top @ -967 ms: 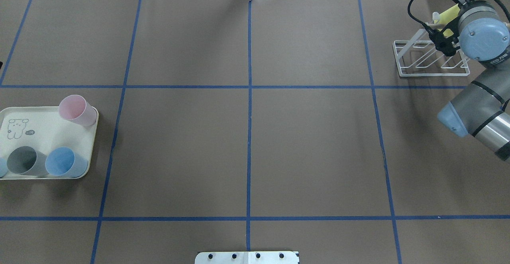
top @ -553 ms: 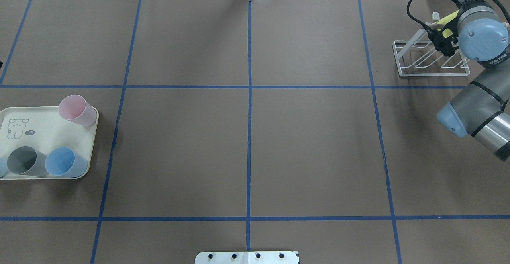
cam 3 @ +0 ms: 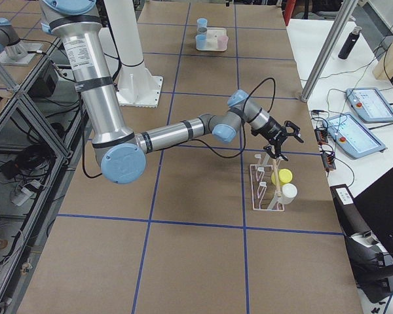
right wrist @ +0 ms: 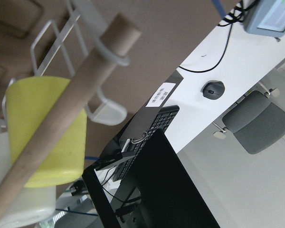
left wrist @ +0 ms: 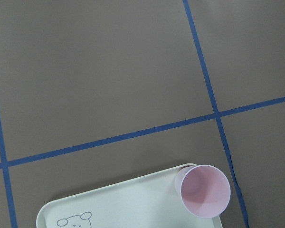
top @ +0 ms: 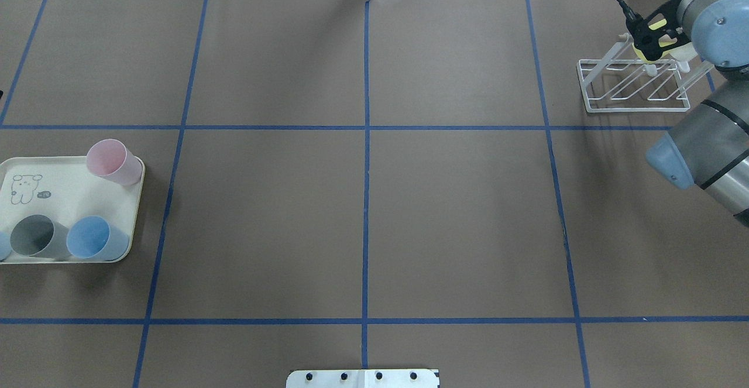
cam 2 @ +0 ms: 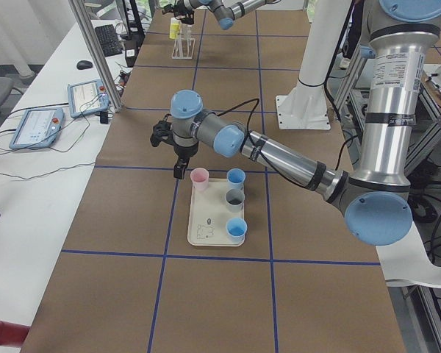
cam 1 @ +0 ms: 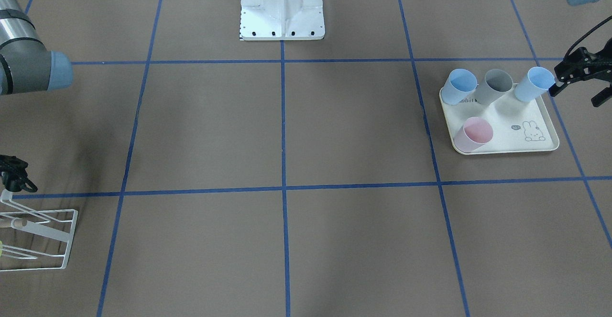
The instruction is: Transfer IKEA cup to right arm and place on rack
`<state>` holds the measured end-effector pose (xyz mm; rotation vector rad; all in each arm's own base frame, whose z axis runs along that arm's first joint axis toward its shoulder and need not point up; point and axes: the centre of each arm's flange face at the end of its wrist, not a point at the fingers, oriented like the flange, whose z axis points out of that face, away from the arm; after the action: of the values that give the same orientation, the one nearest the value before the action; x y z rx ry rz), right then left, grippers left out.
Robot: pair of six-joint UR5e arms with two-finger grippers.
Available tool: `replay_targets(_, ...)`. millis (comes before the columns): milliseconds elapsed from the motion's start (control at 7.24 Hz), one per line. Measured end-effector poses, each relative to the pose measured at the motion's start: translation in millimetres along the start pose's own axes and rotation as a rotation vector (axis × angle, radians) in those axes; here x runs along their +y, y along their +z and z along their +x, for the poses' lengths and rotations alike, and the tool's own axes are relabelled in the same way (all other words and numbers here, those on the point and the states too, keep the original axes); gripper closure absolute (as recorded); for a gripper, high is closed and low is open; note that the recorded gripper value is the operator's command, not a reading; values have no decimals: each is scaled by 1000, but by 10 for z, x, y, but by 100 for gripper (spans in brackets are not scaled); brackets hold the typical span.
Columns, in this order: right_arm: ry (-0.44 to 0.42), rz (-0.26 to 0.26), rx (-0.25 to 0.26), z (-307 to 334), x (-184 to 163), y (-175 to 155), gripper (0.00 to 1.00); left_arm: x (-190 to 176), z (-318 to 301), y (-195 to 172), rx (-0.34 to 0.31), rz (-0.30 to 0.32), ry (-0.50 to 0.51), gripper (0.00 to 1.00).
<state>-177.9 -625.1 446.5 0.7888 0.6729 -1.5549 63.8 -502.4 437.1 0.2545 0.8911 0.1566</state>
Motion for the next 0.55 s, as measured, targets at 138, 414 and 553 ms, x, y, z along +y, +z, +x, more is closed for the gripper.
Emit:
replay_targets(138,140,58,5,56,35,-204,1,-1,4,-16,-3,6,4,0)
replay_targets(414,493,218,-37,57,31,-643,0,-10,49,-60,-6,20,18,0)
replay_targets(553,700,306,-87,56,4,-853,0,-13,78,-72,-4,24,25,0)
